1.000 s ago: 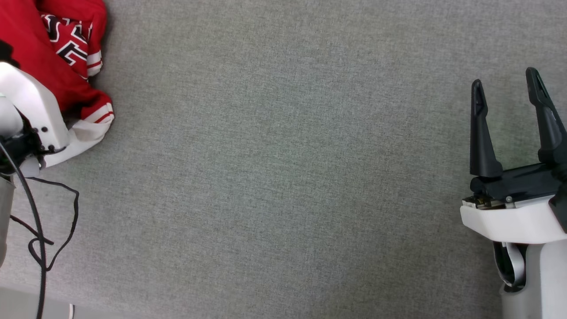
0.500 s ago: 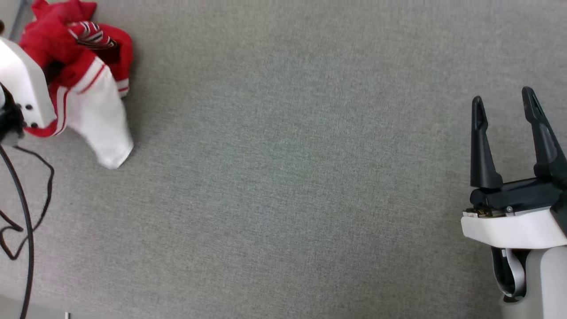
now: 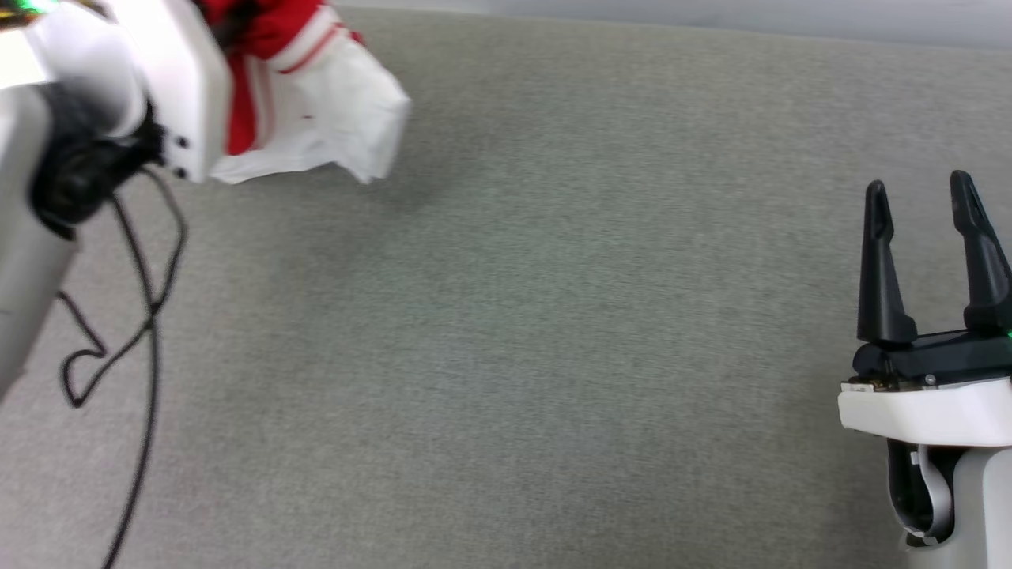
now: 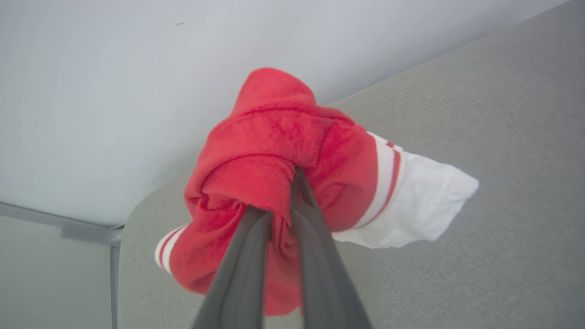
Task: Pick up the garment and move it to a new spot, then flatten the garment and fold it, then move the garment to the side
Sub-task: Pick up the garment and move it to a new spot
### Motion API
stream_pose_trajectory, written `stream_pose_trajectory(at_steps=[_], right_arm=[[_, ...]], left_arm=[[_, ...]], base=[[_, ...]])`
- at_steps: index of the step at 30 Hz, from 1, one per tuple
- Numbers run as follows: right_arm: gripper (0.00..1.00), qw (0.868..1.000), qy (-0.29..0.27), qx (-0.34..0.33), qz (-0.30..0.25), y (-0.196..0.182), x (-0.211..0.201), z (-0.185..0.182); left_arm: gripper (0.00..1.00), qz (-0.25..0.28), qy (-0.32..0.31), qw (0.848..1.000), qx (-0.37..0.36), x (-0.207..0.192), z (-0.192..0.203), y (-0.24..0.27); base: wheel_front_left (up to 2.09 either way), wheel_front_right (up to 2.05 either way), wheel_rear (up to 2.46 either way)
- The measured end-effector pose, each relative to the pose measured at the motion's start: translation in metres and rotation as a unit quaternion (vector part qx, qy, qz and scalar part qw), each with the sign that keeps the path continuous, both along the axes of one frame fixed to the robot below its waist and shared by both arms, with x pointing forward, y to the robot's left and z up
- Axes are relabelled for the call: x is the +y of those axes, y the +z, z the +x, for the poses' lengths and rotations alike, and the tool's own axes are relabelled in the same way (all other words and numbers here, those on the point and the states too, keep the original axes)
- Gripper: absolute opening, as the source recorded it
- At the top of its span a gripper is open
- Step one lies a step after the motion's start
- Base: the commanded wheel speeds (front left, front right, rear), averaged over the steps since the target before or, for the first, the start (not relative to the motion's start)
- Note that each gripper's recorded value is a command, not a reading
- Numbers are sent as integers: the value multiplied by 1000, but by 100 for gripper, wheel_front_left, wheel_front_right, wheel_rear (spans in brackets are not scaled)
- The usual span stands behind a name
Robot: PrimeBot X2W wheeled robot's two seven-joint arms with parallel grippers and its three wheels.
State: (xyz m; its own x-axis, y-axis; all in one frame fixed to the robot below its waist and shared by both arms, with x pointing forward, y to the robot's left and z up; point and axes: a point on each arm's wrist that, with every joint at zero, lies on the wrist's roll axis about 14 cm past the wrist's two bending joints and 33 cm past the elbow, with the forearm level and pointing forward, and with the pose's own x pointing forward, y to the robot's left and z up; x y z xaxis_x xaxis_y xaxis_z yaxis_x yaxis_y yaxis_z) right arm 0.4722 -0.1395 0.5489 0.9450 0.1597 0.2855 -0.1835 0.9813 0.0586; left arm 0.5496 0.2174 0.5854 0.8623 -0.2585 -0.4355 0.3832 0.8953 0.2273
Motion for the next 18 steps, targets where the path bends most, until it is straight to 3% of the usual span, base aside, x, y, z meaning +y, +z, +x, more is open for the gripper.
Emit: stream_pose_trajectory(at_steps=[5,9,10,16,17,18], right_arm=[[100,999,-37,-2,0,5,-28,-10],[100,998,-65,0,0,6,-49,-17],[100,997,-81,4,-3,5,-62,-21],[100,994,-107,8,-6,3,-81,-26],[100,993,-117,14,-7,-2,-88,-26],[100,993,-119,16,-7,-3,-90,-26]], left_arm=[[0,5,-106,994,-6,-82,0,-3],[0,0,-197,980,3,-153,-11,-17],[0,-5,-263,965,14,-205,-27,-31],[0,-11,-376,925,51,-285,-68,-67],[0,-10,-411,908,78,-308,-87,-91],[0,-15,-417,905,85,-314,-91,-97]], base=[[0,0,0],[0,0,0],[0,0,0],[0,0,0],[0,0,0],[0,0,0]])
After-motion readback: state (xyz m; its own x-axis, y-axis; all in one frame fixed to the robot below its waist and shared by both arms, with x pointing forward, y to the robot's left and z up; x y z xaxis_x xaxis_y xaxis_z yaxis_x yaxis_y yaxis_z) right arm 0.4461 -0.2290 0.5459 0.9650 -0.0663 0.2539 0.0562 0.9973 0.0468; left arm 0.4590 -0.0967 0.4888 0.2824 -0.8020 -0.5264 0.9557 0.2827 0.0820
